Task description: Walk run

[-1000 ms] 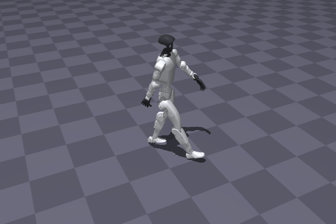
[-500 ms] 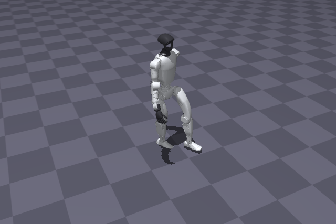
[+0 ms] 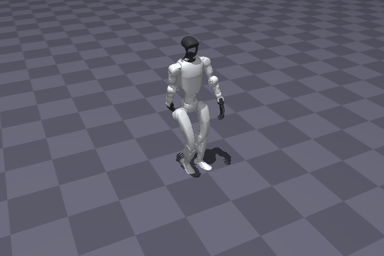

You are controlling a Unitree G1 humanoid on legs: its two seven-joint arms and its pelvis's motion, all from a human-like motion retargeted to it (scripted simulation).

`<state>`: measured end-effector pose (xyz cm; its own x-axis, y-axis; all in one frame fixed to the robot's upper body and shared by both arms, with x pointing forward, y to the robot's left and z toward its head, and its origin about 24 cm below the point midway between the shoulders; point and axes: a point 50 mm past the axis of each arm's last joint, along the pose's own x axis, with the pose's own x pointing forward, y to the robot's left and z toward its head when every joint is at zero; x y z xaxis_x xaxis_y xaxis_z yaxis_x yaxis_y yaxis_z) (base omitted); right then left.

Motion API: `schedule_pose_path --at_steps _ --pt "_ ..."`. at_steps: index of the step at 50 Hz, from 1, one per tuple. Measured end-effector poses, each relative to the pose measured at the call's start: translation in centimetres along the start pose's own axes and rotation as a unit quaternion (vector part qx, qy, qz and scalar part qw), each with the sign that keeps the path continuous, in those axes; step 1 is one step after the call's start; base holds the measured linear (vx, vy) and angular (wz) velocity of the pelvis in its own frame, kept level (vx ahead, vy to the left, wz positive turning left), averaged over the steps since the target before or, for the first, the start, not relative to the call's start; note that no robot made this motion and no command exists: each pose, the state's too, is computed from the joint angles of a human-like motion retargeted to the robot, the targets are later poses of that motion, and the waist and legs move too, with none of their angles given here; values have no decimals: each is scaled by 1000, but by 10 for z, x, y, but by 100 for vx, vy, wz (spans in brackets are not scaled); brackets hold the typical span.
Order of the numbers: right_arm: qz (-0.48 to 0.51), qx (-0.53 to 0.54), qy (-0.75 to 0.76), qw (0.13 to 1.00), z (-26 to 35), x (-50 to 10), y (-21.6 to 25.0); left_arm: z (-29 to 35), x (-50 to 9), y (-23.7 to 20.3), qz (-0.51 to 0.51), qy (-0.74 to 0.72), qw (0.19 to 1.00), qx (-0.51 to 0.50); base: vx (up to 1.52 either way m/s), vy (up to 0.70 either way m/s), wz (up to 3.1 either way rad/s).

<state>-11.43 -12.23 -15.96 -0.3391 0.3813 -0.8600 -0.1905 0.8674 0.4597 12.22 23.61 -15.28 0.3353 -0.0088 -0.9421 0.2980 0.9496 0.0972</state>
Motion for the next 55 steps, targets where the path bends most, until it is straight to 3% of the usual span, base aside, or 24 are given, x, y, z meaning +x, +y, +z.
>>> schedule_pose_path --at_steps 3,8,13,18,22,28,35,38,42,48,51,55 --pt "-27 -31 23 999 -8 0 -2 51 -7 35 27 -88 995 39 77 -25 -35" --pt "-50 34 38 997 -11 0 -3 104 -27 77 98 -170 974 112 84 -38 -44" --pt "-37 135 -26 990 4 1 -2 99 -22 67 142 -174 970 90 102 -63 6" --pt "-80 173 -95 977 32 -9 -26 22 -3 7 44 -115 992 33 100 -75 -72" --pt "-158 155 -174 960 81 -35 -69 -69 -13 -43 -95 24 994 55 89 -58 -106" --pt "-272 75 -353 892 171 -98 -113 -196 -71 -104 -154 253 945 137 80 -48 -244" --pt "-344 -28 -475 810 233 -172 -130 -262 -141 -166 -313 383 864 89 87 -9 -289" --pt "-357 -22 -471 806 227 -174 -136 -269 -152 -169 -333 410 846 71 113 1 -80" --pt "-343 40 -413 843 189 -136 -135 -271 -148 -150 -287 423 857 60 119 -23 -14" --pt "-200 138 -177 954 92 -41 -79 -247 -113 -102 -139 391 909 -26 132 -29 -77" --pt "-124 116 -69 983 54 -21 -49 -208 -81 -71 -99 337 932 -91 90 -25 -12" --pt "-29 1 -2 1000 24 -6 -17 -130 -36 -33 -50 228 967 -104 80 -15 -70"
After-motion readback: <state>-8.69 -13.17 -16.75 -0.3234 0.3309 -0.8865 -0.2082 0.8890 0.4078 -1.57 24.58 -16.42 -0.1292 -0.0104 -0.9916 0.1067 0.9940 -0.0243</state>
